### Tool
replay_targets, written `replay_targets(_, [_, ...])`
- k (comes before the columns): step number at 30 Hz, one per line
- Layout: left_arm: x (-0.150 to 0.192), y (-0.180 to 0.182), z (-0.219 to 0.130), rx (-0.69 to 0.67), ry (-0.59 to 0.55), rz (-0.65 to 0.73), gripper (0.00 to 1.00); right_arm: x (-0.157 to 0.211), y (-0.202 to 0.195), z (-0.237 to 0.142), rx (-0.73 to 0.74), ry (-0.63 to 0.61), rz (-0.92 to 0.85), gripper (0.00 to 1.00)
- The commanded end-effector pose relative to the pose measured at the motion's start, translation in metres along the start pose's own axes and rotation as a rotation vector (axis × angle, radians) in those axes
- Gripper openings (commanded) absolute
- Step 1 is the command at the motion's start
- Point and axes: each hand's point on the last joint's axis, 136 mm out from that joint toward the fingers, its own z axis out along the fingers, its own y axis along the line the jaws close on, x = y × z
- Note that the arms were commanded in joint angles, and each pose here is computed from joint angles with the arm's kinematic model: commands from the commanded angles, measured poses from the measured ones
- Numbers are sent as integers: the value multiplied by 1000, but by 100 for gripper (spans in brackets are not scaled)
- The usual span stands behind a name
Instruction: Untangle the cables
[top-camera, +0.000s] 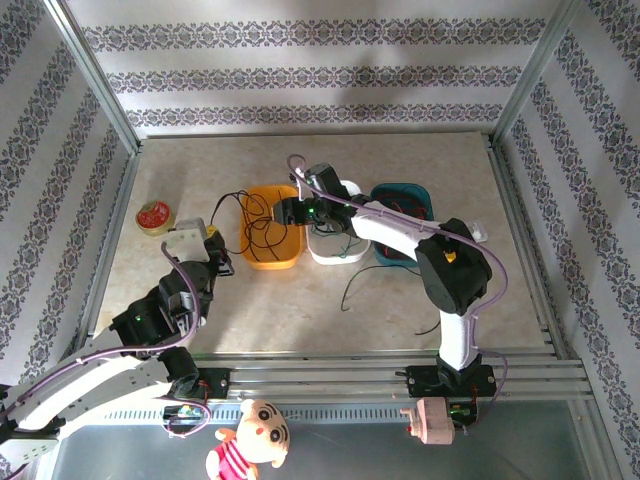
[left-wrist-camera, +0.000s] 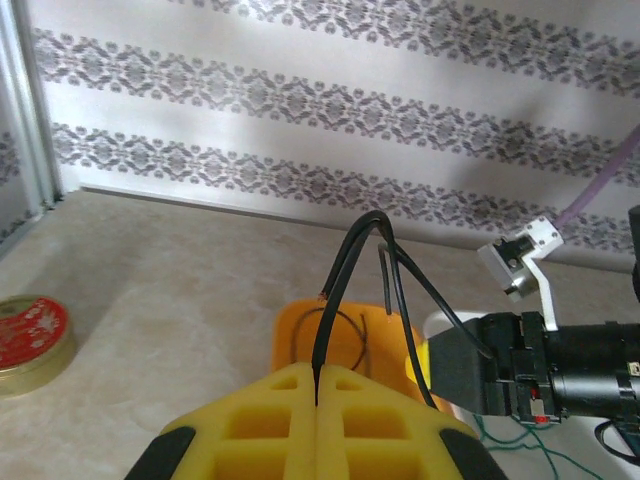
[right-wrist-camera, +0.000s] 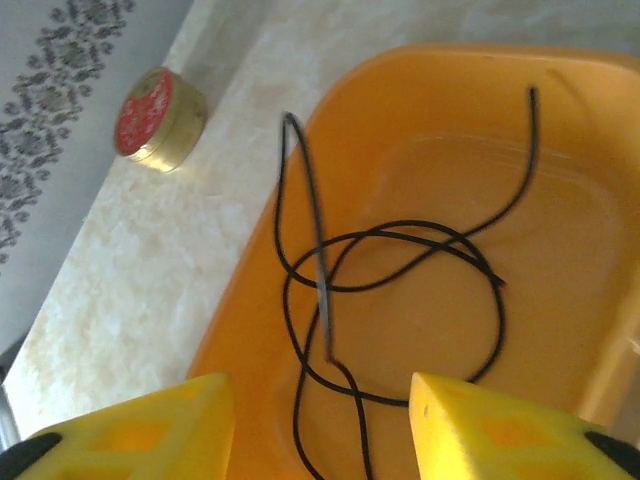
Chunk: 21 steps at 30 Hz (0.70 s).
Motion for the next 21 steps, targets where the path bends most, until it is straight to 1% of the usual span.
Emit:
replay_targets(1, [-12, -18, 0, 92, -17, -8, 0, -27, 8, -47, 75, -105, -79, 53])
replay_targets(3, [-11, -25, 0, 121, -10, 1, 0, -29, 6, -65, 104, -137, -93, 53])
replay_targets(6, [-11, -35, 0, 167, -1, 3, 0, -27, 20, -92, 68, -165, -126, 53])
replay_targets(8, [-9, -43, 0, 209, 5, -3, 0, -20, 39, -107, -15, -156, -164, 53])
replay_targets(11, [-7, -49, 1, 236, 24, -4, 0, -3, 75, -134, -201, -124, -223, 52])
replay_targets(14, [-2, -55, 3, 251, 54, 16, 0, 15, 97, -158, -321, -94, -242, 52])
replay_targets(17, [4, -66, 3, 312, 75, 22, 0, 28, 106, -171, -377, -72, -247, 52])
replay_targets(21, [10, -84, 0, 399, 107, 45, 0, 34, 105, -171, -376, -59, -242, 51])
